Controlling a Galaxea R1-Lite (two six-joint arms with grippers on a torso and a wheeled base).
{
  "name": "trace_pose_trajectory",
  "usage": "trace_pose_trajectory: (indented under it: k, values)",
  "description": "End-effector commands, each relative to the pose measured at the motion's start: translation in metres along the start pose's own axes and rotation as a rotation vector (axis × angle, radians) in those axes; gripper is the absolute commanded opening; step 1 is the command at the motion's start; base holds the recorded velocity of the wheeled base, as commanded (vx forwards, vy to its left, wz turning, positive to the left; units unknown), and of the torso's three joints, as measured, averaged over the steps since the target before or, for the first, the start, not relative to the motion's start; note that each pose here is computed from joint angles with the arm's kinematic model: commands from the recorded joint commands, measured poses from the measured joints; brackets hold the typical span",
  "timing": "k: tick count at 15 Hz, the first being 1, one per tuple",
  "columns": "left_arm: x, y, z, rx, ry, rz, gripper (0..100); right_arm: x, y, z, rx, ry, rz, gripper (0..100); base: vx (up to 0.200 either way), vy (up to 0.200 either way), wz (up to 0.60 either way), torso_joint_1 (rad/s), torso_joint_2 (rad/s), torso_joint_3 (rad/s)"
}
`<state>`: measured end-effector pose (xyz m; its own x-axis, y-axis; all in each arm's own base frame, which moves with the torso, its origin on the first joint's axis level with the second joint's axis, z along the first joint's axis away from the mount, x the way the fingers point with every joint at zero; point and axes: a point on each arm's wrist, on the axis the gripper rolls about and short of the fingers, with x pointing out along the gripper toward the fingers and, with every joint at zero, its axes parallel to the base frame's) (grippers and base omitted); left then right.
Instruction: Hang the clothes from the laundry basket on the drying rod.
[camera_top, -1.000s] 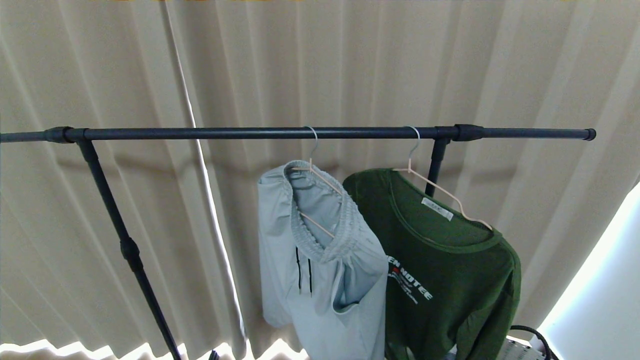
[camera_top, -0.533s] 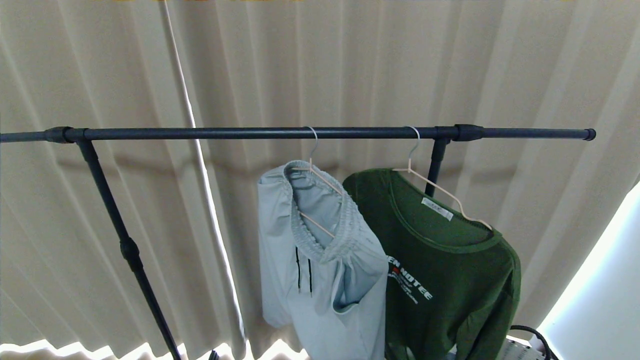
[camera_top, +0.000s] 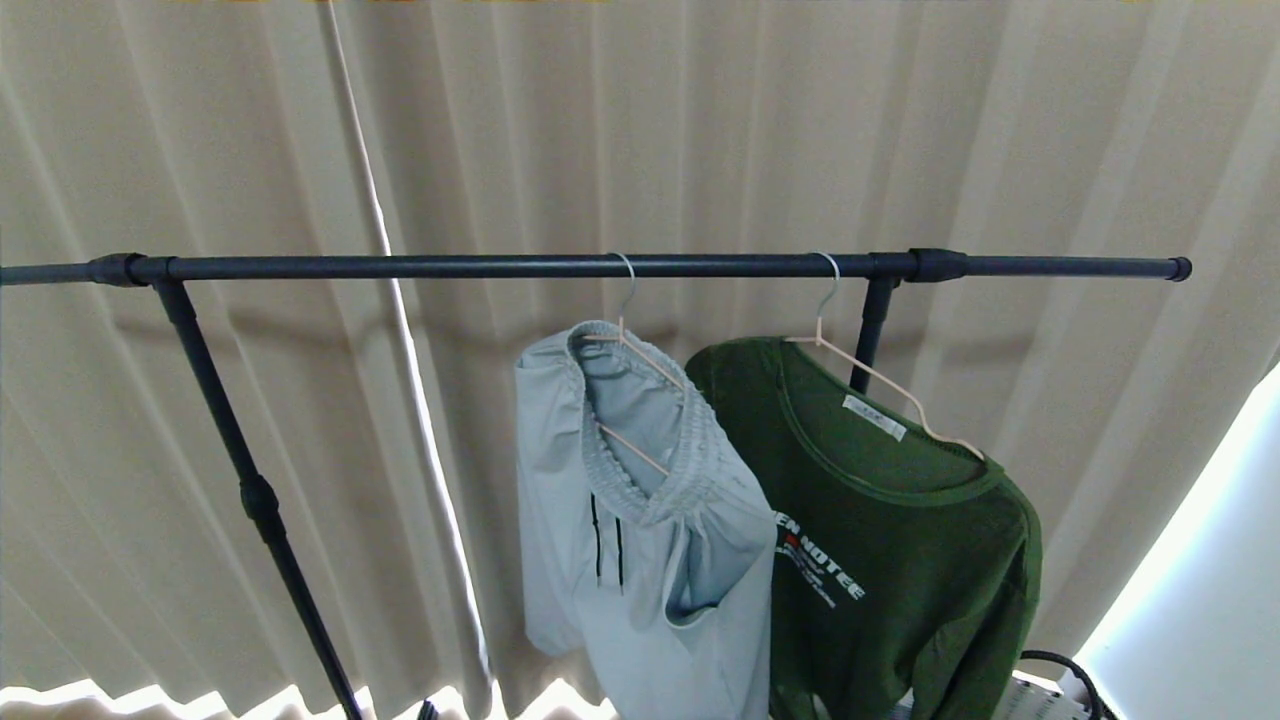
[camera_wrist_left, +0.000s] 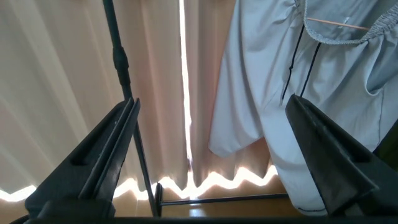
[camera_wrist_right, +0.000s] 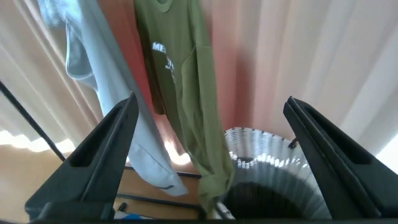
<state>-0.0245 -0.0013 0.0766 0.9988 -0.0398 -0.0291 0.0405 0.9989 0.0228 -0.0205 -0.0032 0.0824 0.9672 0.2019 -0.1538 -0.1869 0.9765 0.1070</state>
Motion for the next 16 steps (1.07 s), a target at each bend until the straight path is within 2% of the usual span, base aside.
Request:
trace_pose_trajectory:
  k: [1, 4, 5, 8, 9, 10, 14, 16]
  values:
    - [-0.0001, 0.0, 0.0001, 0.0, -0.002, 0.0, 100, 0.0004, 0.0005, 0.0003, -0.037, 0.006, 0.023, 100, 0.0, 0.0, 0.0, 0.0, 0.0, 0.0]
    - [-0.0001, 0.0, 0.0001, 0.0, -0.002, 0.0, 100, 0.0005, -0.0018, 0.0003, -0.05, -0.008, -0.111, 100, 0.0, 0.0, 0.0, 0.0, 0.0, 0.0]
    - [-0.0001, 0.0, 0.0001, 0.0, -0.002, 0.0, 100, 0.0001, -0.0035, 0.0008, -0.05, -0.014, -0.188, 100, 0.0, 0.0, 0.0, 0.0, 0.0, 0.0]
    - [-0.0001, 0.0, 0.0001, 0.0, -0.002, 0.0, 100, -0.0003, -0.0021, 0.0005, -0.05, -0.022, -0.277, 100, 0.0, 0.0, 0.0, 0.0, 0.0, 0.0]
    - [-0.0001, 0.0, 0.0001, 0.0, -0.002, 0.0, 100, -0.0016, -0.0005, -0.0027, -0.12, -0.033, -0.318, 100, 0.0, 0.0, 0.0, 0.0, 0.0, 0.0]
    - [-0.0001, 0.0, 0.0001, 0.0, -0.002, 0.0, 100, -0.0057, 0.0018, -0.0056, -0.16, -0.093, -0.313, 100, 0.0, 0.0, 0.0, 0.0, 0.0, 0.0]
    - [-0.0001, 0.0, 0.0001, 0.0, -0.002, 0.0, 100, -0.0043, 0.0018, -0.0066, -0.111, -0.098, -0.276, 100, 0.0, 0.0, 0.0, 0.0, 0.0, 0.0]
    - [-0.0001, 0.0, 0.0001, 0.0, -0.002, 0.0, 100, -0.0043, 0.0018, -0.0066, -0.113, -0.098, -0.275, 100, 0.0, 0.0, 0.0, 0.0, 0.0, 0.0]
